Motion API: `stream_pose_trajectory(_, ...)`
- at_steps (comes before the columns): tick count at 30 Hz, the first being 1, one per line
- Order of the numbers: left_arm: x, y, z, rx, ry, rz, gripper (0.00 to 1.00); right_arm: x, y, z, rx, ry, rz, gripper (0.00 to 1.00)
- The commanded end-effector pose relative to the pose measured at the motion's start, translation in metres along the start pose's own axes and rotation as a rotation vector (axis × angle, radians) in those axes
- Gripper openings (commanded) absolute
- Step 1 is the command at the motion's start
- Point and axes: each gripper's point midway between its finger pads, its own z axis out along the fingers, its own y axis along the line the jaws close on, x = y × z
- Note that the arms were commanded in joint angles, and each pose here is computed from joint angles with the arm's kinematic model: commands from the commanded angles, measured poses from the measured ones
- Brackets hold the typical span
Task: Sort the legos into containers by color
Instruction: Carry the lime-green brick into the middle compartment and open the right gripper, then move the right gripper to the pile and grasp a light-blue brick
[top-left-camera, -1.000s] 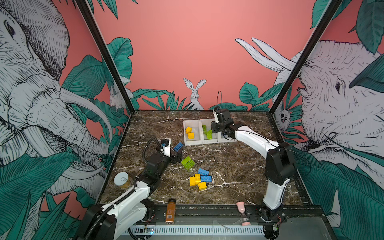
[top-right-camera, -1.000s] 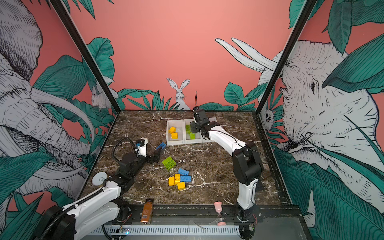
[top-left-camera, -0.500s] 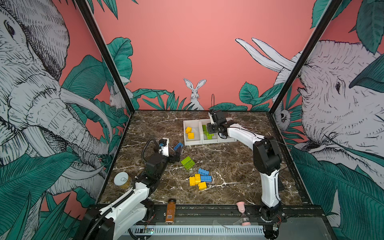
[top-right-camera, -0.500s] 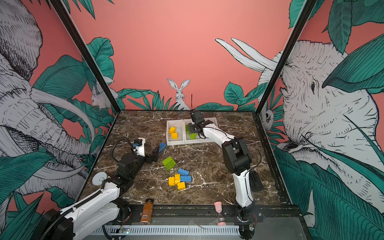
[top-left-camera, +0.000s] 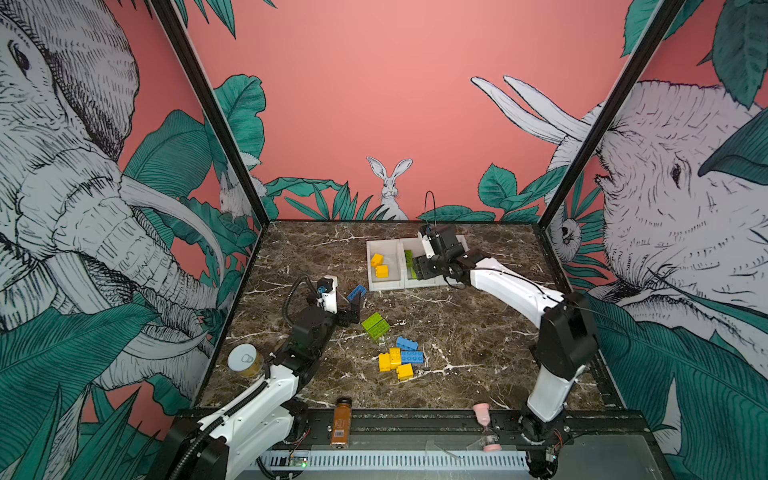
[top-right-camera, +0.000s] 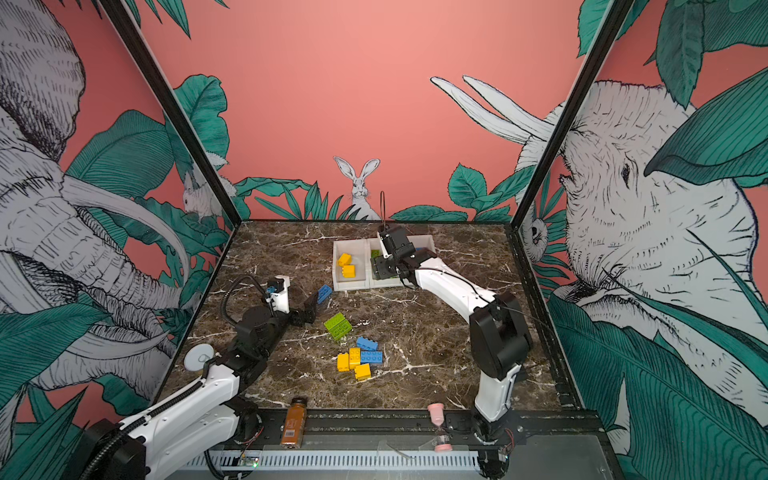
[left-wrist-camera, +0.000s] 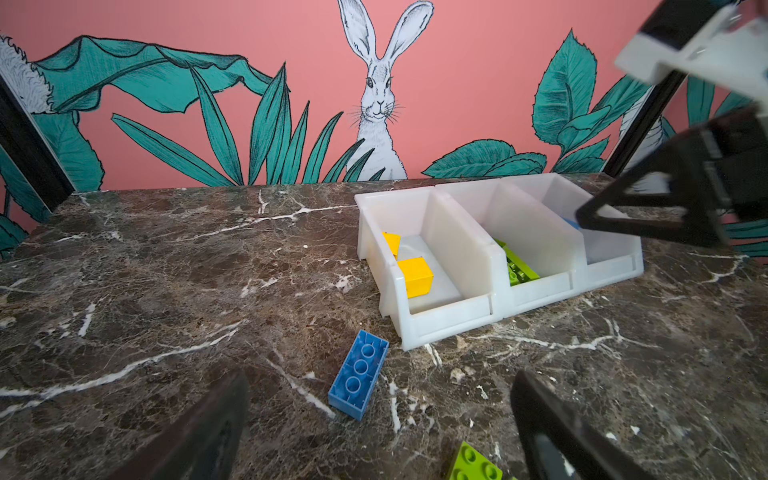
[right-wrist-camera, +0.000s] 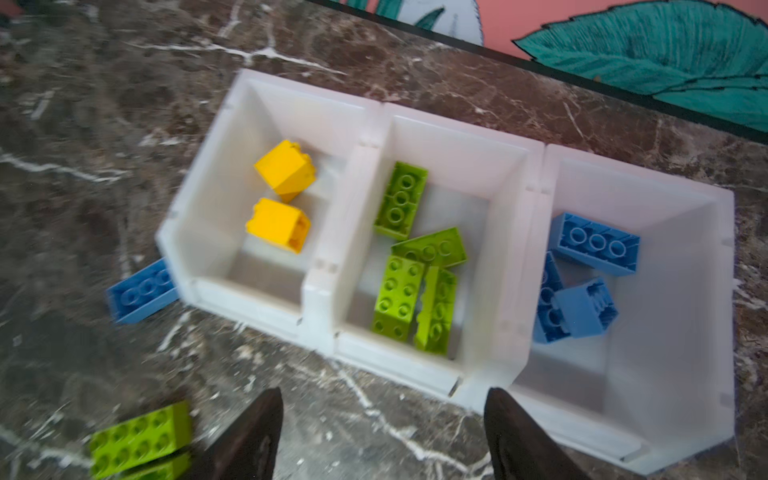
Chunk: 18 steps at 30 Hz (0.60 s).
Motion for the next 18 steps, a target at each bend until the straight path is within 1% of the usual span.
stream_pose_trajectory(1, -0.006, 0.000, -0.002, 0.000, -0.024, -0.024, 0.99, 0.040, 0.031, -0.023, -0.018, 0.064, -0.038, 0.76)
stream_pose_trajectory(4, -0.005, 0.000, -0.001, 0.003, -0.021, -0.026, 0.99, 0.076, 0.049, -0.027, -0.050, 0.131, -0.065, 0.76)
stream_pose_trajectory(5, -0.005, 0.000, 0.000, 0.000, -0.019, -0.025, 0.99, 0.085, 0.056, -0.027, -0.068, 0.152, -0.093, 0.76)
stream_pose_trajectory(7, -0.005, -0.001, 0.000, 0.004, -0.016, -0.022, 0.99, 0.095, 0.074, -0.035, -0.133, 0.150, -0.178, 0.75)
stream_pose_trajectory(9, -0.006, -0.001, 0.001, 0.005, -0.017, -0.019, 0.99, 0.111, 0.085, -0.035, -0.182, 0.196, -0.233, 0.74)
stream_pose_trajectory(13, -0.007, -0.005, -0.001, 0.030, -0.025, -0.010, 0.99, 0.128, 0.096, -0.036, -0.242, 0.234, -0.280, 0.69)
stream_pose_trajectory(17, -0.007, -0.006, -0.001, 0.035, -0.024, -0.012, 0.99, 0.140, 0.106, -0.037, -0.297, 0.265, -0.318, 0.68)
stream_pose_trajectory(18, -0.007, -0.007, 0.000, 0.039, -0.023, -0.014, 0.99, 0.149, 0.107, -0.029, -0.297, 0.296, -0.336, 0.67)
